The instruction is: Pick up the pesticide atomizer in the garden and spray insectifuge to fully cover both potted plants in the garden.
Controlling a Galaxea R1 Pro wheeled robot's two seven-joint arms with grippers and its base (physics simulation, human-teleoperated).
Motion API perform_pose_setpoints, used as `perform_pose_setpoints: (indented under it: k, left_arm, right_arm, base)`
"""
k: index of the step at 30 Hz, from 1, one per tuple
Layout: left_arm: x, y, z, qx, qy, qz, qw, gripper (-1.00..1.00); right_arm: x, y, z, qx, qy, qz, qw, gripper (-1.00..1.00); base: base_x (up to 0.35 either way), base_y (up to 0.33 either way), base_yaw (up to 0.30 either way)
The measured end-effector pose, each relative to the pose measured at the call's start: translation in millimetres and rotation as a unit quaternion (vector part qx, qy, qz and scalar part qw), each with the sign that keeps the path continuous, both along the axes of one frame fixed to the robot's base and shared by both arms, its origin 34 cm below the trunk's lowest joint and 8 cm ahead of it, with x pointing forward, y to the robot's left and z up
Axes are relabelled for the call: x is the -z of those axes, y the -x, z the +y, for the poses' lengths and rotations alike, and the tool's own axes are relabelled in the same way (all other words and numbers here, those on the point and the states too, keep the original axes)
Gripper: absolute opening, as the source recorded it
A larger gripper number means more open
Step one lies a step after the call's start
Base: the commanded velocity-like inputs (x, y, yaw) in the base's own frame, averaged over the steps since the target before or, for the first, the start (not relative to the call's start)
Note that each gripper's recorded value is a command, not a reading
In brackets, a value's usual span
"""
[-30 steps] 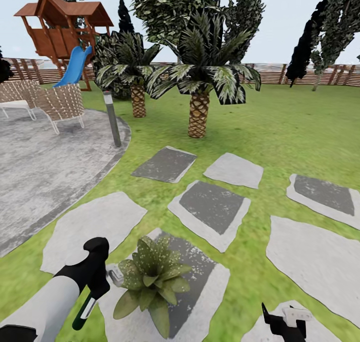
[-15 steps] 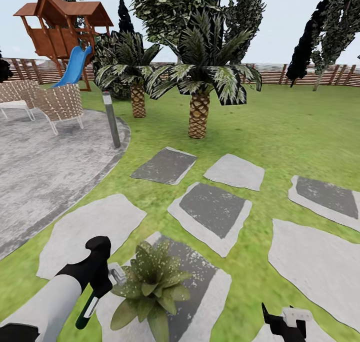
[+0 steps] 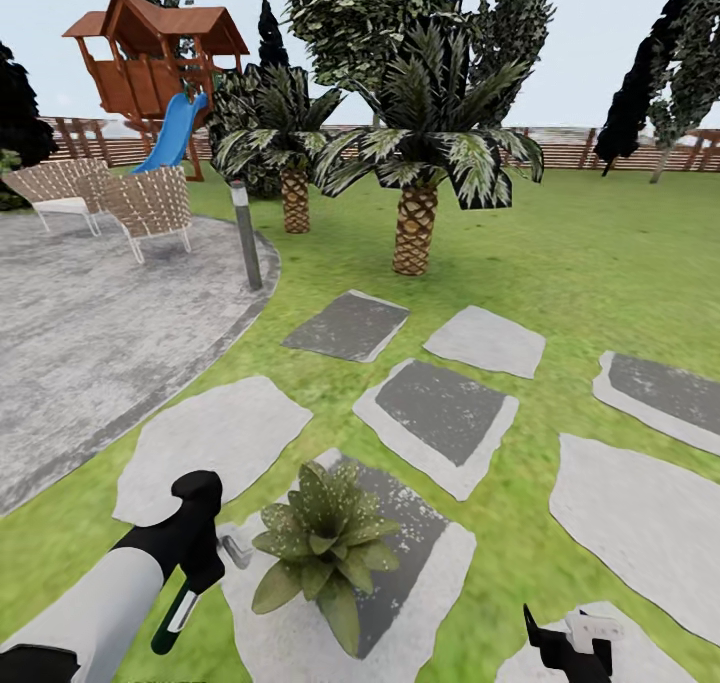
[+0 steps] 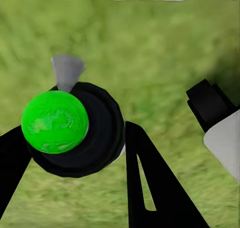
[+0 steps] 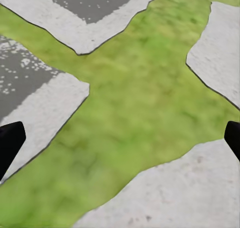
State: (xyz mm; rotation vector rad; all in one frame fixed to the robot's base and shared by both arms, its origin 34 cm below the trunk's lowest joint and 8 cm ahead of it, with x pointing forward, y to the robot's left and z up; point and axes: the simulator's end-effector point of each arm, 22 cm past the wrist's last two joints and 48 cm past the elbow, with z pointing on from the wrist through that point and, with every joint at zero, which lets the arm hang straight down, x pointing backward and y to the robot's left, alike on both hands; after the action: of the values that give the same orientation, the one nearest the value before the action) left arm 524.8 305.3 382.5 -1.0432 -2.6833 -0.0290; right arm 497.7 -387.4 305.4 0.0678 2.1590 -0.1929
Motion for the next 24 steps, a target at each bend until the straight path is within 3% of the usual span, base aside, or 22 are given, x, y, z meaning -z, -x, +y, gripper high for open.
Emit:
perform_pose_setpoints:
  k: [6,18,24]
  left_arm:
    - [-16.9,-26.7,-0.9,0.0,0.0,-0.022,0.9998,-1.0]
    - [-10.7,-16.7,12.1,-0.003,-0.01,-0.013,0.9999,-1.0]
    - [-3.4,-6.3,4.9,0.0,-0.006,-0.003,1.0,-1.0]
  right_arm:
    - [0.0,0.0,-0.1,0.0,0.0,0.0,1.0,1.0]
    - [0.0,0.0,0.0,0.0,0.0,0.0,1.0,1.0]
    - [0.0,0.0,0.0,0.0,0.0,0.0,1.0,1.0]
  base:
    - [0.0,0.001,0.01]
    - [0.087,0.09,0.0]
    - [0.001,0.001,0.0]
